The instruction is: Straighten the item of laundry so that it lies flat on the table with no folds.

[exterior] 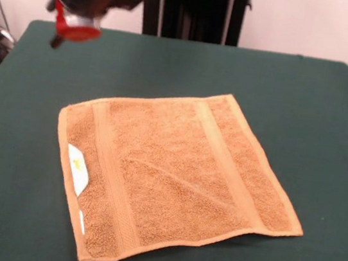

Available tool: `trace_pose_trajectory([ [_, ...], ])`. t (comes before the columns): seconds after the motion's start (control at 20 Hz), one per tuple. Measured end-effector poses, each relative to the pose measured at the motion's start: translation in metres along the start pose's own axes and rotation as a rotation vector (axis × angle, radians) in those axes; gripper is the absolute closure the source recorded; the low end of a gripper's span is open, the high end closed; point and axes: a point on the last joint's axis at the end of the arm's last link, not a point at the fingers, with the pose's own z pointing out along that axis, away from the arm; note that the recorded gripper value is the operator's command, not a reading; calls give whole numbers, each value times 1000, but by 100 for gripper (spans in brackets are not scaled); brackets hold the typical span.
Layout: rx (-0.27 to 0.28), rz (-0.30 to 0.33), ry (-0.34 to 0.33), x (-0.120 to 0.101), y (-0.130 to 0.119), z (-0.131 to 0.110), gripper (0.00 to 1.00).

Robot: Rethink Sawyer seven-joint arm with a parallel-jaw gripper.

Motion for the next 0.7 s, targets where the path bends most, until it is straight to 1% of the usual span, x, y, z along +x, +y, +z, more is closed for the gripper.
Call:
trace_pose_trajectory([
  [0.1, -4, 8, -17, -9, -4, -9, 0],
  [0.25, -25, 26, -42, -25, -9, -24, 0],
  [0.4, -49, 41, -39, -34, -12, -32, 0],
  [0.5, -89, 54, -14, -39, -11, -37, 0],
  [0.55, -131, 64, 8, -42, -7, -40, 0],
  [0.6, -155, 68, 18, -44, -4, -42, 0],
  [0.7, -191, 74, 27, -46, 0, -45, 0],
])
